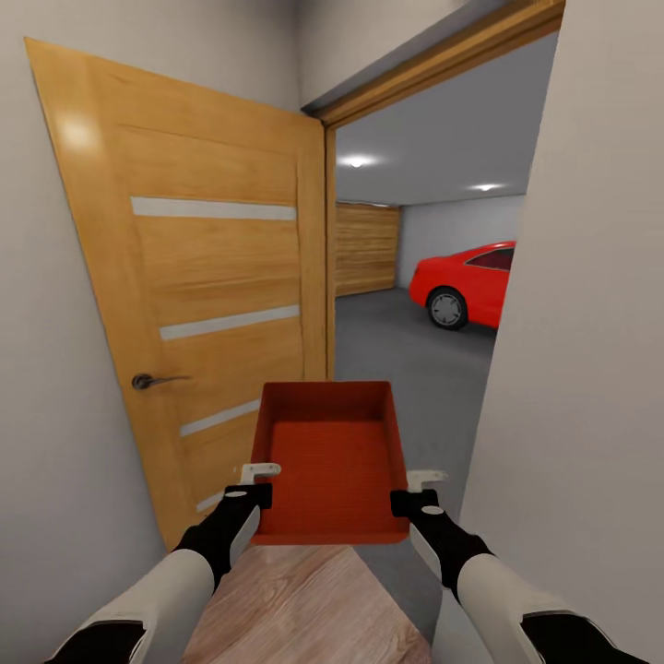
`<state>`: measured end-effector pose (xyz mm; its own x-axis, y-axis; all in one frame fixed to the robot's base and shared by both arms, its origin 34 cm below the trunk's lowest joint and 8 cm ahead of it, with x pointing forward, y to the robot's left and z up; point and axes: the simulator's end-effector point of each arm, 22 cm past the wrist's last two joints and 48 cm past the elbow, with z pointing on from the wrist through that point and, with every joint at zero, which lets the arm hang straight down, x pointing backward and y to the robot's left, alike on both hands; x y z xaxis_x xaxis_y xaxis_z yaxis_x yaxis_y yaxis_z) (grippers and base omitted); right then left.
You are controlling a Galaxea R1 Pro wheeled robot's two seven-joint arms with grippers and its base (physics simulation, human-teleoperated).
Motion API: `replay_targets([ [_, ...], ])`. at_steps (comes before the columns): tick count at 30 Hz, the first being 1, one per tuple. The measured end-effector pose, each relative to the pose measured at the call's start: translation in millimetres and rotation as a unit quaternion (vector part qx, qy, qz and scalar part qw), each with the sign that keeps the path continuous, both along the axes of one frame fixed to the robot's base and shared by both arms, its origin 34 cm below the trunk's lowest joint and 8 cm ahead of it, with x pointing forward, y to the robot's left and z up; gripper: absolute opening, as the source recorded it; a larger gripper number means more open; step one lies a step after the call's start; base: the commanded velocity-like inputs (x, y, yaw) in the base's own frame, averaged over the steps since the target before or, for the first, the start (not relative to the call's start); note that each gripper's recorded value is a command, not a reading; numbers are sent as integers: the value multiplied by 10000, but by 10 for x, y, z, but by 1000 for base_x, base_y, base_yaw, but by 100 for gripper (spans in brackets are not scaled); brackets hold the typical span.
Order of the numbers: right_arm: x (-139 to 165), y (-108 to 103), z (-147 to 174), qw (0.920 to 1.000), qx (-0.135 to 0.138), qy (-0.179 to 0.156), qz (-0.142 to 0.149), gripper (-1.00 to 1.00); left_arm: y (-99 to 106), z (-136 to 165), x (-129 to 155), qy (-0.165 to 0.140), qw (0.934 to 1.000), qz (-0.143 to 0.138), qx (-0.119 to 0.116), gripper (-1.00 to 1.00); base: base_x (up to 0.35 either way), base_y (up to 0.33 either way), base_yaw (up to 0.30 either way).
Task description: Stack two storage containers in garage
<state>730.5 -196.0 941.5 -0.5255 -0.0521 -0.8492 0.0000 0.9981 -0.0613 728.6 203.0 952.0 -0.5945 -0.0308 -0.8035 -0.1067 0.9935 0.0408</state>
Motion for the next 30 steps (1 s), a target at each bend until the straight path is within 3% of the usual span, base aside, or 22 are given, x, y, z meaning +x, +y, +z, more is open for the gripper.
replay_targets([
  [7,0,-1,22,10000,1,-19,-1,-100,-1,24,1,-19,10000,-1,3,-100,21,12,-235],
  [18,5,-2,53,10000,3,-47,0,-100,-2,55,6,-48,10000,-1,0,-100,193,158,-202],
  [30,8,-2,88,10000,2,-76,-1,-100,-2,90,8,-76,10000,-2,1,-100,17,11,-201],
])
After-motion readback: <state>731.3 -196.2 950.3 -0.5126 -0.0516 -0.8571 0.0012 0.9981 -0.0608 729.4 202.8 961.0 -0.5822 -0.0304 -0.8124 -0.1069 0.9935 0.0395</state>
